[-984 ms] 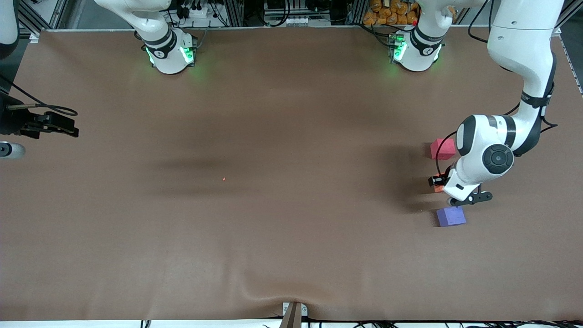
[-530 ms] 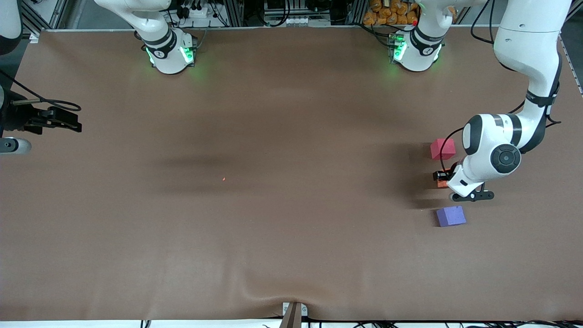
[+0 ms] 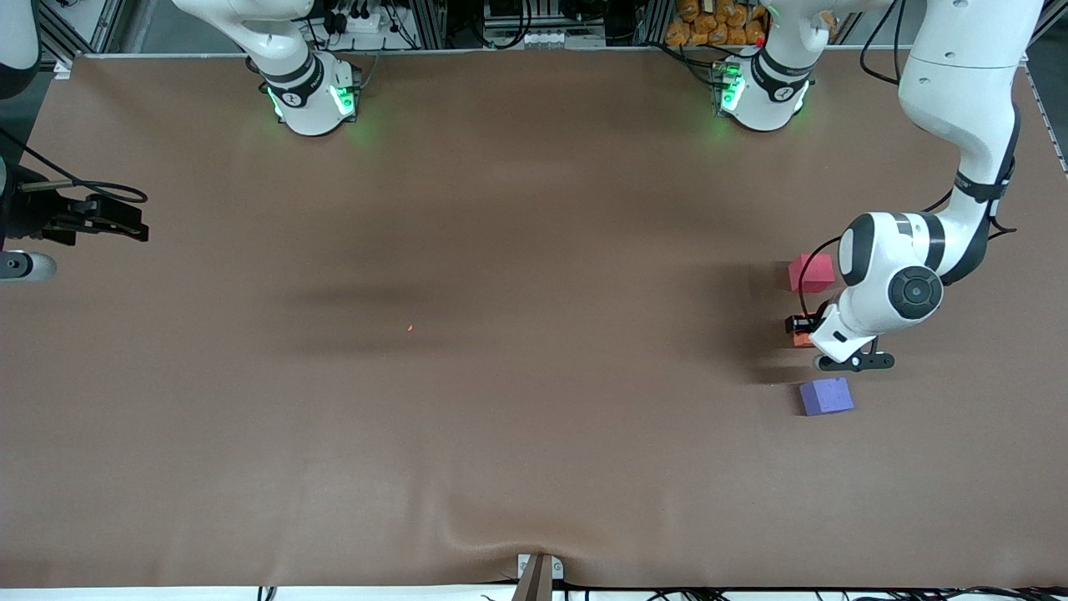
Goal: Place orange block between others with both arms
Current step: 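Lower the orange cube between the pink and blue cubes, open left gripper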
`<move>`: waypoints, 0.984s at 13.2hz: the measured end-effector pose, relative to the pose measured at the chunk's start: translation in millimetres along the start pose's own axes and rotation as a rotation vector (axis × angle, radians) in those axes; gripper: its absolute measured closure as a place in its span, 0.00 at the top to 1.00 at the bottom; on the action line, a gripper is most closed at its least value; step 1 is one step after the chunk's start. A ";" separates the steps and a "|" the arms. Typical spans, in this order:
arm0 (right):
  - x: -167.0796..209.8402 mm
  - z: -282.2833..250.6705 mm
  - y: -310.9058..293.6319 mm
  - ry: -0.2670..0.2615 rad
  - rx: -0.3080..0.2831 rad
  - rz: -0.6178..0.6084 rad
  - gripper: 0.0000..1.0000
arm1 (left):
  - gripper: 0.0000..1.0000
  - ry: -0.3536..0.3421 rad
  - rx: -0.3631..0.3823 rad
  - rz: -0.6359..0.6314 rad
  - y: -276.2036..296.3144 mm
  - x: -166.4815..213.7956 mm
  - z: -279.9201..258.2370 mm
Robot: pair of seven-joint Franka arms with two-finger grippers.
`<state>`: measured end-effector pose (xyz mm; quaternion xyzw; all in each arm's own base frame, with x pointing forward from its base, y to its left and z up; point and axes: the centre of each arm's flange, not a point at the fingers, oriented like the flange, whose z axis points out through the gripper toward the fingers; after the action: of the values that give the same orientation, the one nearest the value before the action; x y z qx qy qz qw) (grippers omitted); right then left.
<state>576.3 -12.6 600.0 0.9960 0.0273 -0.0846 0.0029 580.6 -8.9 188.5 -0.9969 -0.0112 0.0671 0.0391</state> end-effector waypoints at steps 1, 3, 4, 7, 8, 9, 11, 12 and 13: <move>0.0 -0.3 -0.5 0.001 0.000 -0.001 1.00 | 0.60 0.002 -0.001 0.001 0.9 0.4 -0.5; -0.2 -0.5 -1.0 -0.001 0.000 -0.002 1.00 | 0.78 0.022 -0.004 0.005 4.1 4.4 -8.5; -0.3 -0.5 -1.1 -0.001 0.000 -0.002 1.00 | 0.89 0.047 -0.007 0.007 5.6 8.2 -20.4; -0.5 -0.9 -1.0 -0.001 0.000 -0.002 1.00 | 1.00 0.157 -0.017 0.018 14.4 18.3 -96.0; -0.5 -1.0 -0.9 -0.001 0.000 -0.002 1.00 | 1.00 0.174 -0.015 0.019 15.0 17.6 -130.6; -0.6 -1.1 -0.9 -0.001 0.000 -0.002 1.00 | 1.00 0.180 -0.010 0.015 12.9 15.5 -167.4; -0.6 -1.1 -0.8 -0.002 0.000 -0.001 1.00 | 1.00 0.169 0.002 0.005 6.0 7.5 -244.5; -0.7 -1.1 -0.7 -0.002 0.000 -0.001 1.00 | 1.00 0.152 0.008 0.008 6.1 1.6 -280.5; -0.7 -1.0 -0.4 -0.002 0.000 -0.001 1.00 | 1.00 0.131 0.011 0.015 9.8 -5.2 -310.9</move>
<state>575.7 -12.2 601.2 0.9959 0.0276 -0.0857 0.0029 617.5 -42.6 495.5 -0.9990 -0.0010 0.0021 0.0449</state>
